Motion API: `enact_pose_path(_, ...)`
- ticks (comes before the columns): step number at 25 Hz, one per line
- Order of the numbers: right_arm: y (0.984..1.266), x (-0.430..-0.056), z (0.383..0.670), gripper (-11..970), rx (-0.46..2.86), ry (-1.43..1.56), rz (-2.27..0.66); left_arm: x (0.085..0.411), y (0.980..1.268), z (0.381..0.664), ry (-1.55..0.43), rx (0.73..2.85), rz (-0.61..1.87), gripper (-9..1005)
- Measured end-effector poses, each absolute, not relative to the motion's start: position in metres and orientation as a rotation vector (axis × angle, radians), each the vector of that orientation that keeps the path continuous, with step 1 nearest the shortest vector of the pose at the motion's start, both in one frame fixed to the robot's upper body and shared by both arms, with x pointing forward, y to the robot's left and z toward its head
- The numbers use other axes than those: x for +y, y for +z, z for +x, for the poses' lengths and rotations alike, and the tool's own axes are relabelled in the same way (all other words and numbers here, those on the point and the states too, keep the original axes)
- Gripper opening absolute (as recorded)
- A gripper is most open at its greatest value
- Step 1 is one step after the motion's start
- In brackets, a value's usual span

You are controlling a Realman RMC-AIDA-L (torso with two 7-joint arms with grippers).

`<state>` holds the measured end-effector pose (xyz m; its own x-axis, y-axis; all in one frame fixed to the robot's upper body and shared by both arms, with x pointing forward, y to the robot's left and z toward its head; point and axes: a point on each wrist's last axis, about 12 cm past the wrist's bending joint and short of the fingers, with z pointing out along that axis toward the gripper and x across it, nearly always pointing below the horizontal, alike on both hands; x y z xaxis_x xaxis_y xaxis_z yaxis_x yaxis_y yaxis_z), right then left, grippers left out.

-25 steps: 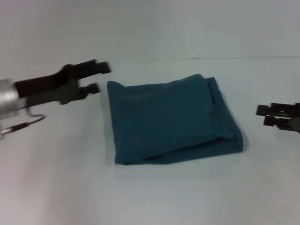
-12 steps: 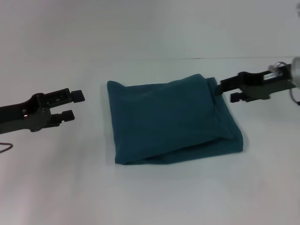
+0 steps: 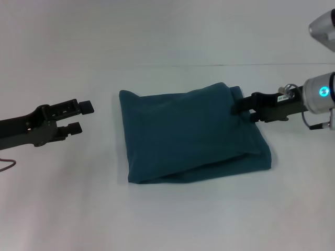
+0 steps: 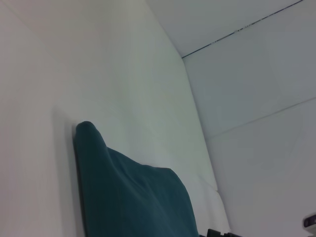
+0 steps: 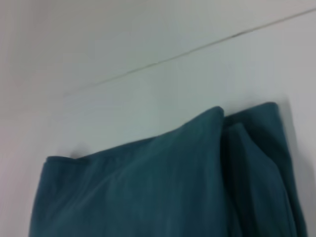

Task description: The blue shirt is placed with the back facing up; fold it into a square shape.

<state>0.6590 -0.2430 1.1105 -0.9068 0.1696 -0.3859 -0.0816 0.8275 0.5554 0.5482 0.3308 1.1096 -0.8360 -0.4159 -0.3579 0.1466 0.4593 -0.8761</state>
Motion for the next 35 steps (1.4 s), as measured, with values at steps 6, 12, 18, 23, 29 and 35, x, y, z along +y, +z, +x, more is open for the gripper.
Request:
enact_pose_path(6, 1.099, -0.230, 0.656, 677, 2.573, 0.789, 0.051, 0.329, 1.108, 0.549, -1.378, 2.175, -0.229, 909)
enact_pose_path(12, 1.095, -0.225, 0.655, 674, 2.573, 0.775, 0.040, 0.327, 1.106, 0.550, -1.378, 2.176, -0.233, 909)
enact_pose_path(18, 1.093, -0.218, 0.653, 670, 2.576, 0.792, 0.008, 0.327, 1.104, 0.551, -1.372, 2.176, -0.246, 909)
enact_pose_path(23, 1.100, -0.218, 0.653, 667, 2.577, 0.831, -0.005, 0.327, 1.104, 0.550, -1.372, 2.176, -0.248, 908)
enact_pose_path(29, 1.106, -0.218, 0.652, 666, 2.581, 0.861, -0.031, 0.328, 1.104, 0.551, -1.367, 2.172, -0.255, 908)
enact_pose_path(35, 1.106, -0.217, 0.654, 646, 2.577, 0.843, -0.035, 0.327, 1.102, 0.551, -1.371, 2.168, -0.266, 909)
